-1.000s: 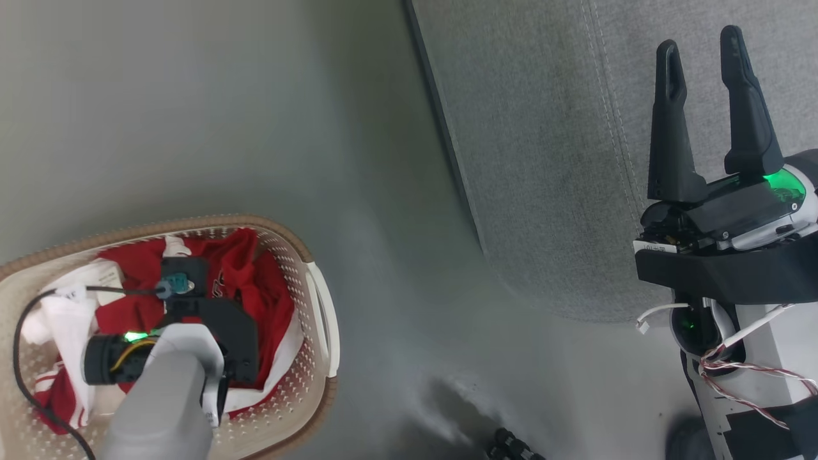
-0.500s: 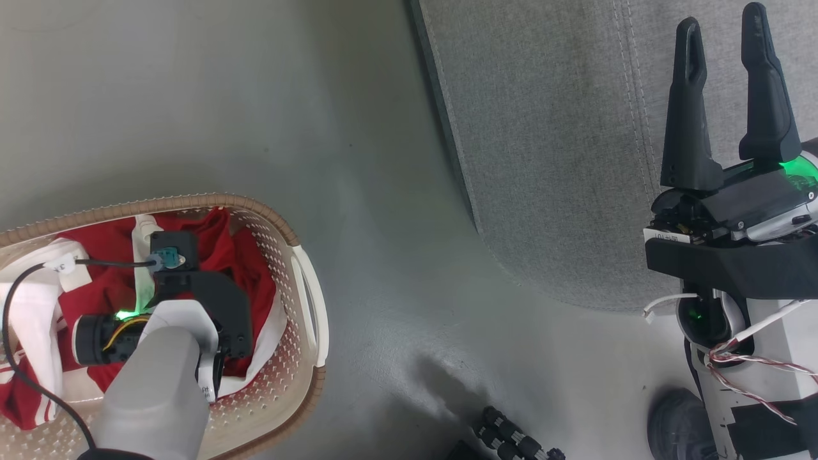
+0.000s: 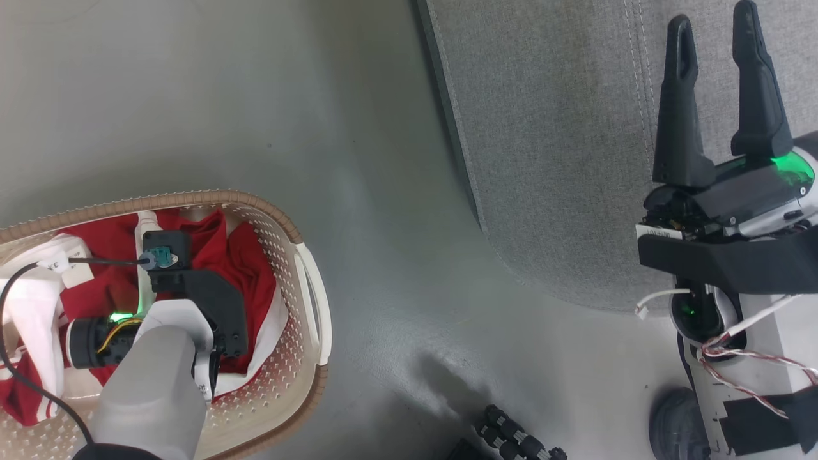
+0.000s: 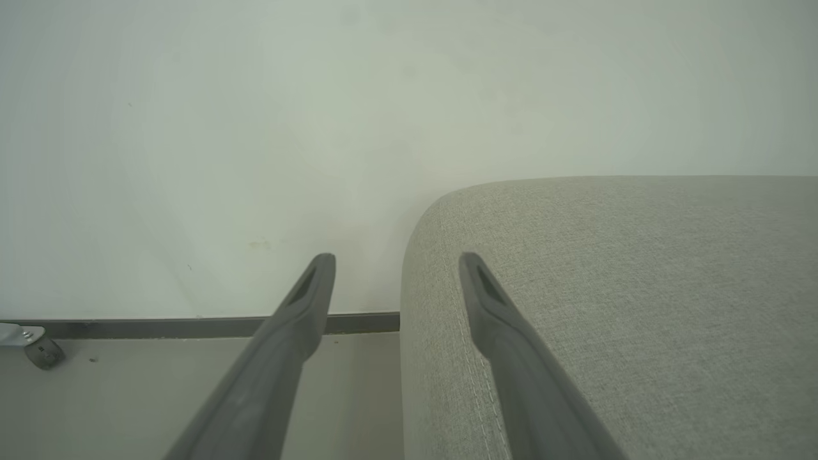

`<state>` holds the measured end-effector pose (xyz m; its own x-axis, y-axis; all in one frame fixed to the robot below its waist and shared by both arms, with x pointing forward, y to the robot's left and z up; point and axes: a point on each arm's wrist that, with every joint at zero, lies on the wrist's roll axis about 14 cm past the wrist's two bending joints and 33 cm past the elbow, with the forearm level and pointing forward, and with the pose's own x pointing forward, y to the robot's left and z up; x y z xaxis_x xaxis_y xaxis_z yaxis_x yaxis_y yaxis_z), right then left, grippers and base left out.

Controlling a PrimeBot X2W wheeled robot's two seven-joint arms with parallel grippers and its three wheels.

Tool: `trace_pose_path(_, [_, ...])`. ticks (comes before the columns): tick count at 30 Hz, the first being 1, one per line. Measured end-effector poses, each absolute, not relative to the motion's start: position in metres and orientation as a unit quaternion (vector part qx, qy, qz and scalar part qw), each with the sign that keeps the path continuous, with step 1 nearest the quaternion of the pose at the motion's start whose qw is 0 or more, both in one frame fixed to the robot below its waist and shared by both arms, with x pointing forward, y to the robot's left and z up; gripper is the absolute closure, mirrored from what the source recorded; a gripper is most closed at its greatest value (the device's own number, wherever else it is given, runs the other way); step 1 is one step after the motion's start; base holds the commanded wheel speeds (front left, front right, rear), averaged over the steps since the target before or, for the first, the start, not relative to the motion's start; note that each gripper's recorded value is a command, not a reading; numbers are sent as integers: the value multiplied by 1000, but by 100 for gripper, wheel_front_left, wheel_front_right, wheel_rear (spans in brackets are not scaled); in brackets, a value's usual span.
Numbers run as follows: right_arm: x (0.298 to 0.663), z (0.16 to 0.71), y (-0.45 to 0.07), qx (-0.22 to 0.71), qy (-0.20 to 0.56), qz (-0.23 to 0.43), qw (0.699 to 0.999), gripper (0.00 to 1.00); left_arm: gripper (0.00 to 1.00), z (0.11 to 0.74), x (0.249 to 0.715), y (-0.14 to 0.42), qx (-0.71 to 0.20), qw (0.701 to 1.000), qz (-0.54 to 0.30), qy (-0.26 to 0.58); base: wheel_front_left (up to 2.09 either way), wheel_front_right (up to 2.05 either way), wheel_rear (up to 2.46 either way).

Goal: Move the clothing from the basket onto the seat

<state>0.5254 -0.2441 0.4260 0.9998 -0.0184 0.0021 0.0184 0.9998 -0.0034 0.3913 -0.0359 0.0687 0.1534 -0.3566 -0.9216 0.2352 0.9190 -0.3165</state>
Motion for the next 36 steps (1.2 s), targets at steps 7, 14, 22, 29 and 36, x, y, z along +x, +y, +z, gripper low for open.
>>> trace_pose_path(7, [527,431,-245,-5,-4,-9,1000,0,100,80,397,-37,-44,772,-200,602,0,0,0])
trace_pose_path(14, [525,436,-249,-7,-5,-11,1000,0,100,101,410,-34,-45,795,-195,572,0,0,0])
trace_pose_path(22, [518,433,-244,10,5,-10,1000,0,100,128,417,-17,-47,824,-181,535,0,0,0])
trace_pose_path(29, [508,434,-242,17,13,-9,1000,0,100,159,427,1,-56,852,-164,493,0,0,0])
trace_pose_path(36, [497,434,-234,25,23,2,999,0,100,195,432,19,-81,881,-144,443,0,0,0])
